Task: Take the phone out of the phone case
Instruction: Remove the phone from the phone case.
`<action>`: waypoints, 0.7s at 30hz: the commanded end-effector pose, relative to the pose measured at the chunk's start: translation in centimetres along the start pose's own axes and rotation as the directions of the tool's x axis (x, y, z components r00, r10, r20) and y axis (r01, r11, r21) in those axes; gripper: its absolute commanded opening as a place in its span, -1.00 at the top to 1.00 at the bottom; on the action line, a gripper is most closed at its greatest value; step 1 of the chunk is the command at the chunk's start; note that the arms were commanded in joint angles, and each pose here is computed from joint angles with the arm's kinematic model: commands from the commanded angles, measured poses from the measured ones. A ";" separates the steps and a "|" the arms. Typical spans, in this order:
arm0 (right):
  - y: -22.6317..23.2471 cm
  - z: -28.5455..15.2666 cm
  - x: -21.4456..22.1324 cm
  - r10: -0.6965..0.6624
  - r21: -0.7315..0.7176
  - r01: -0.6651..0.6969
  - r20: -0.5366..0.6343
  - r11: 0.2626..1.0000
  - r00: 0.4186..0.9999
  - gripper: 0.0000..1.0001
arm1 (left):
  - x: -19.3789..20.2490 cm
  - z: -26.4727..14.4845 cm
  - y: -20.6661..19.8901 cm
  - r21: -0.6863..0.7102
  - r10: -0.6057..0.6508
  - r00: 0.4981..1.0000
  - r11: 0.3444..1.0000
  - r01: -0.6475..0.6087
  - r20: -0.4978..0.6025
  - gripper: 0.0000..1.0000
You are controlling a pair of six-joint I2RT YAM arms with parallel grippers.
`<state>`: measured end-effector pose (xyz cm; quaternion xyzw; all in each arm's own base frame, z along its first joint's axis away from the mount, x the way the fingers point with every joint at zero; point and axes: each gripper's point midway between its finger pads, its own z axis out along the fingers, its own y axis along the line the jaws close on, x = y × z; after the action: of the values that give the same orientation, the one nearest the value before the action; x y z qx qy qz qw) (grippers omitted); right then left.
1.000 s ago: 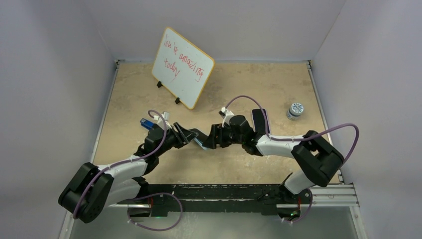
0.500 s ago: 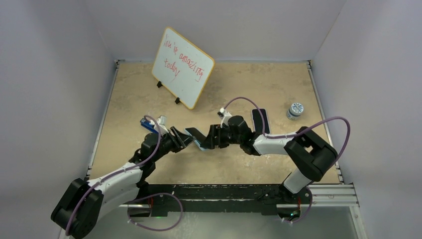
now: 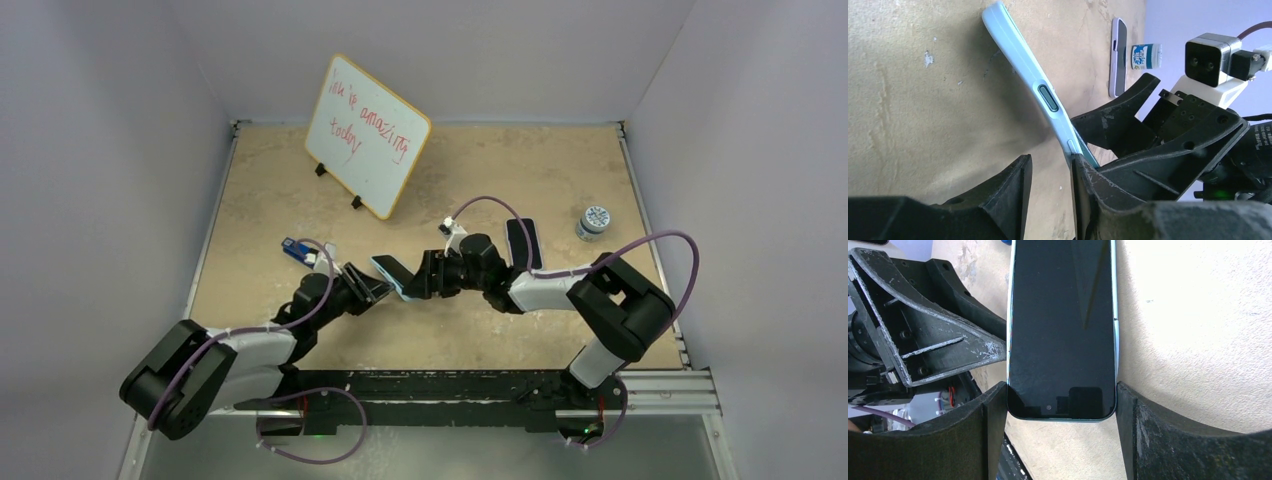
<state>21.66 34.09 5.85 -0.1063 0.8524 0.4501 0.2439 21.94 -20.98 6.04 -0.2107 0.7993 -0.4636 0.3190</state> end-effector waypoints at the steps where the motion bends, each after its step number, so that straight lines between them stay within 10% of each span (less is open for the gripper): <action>1: 2.0 -0.1 -1.2 -0.014 -0.083 0.018 0.046 0.996 0.999 1.00 | -0.8 0.3 -2.4 0.099 -0.018 0.999 0.995 0.014 0.039 0.30; 21: 2.3 0.0 -1.5 -0.015 -0.095 0.020 0.052 0.995 0.999 1.00 | -0.9 0.4 -2.8 0.112 -0.014 0.998 0.994 0.007 0.064 0.25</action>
<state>21.82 34.10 5.92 -0.1021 0.8495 0.4551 0.2468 22.44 -21.44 7.61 -0.2165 0.7741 -0.4876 0.3408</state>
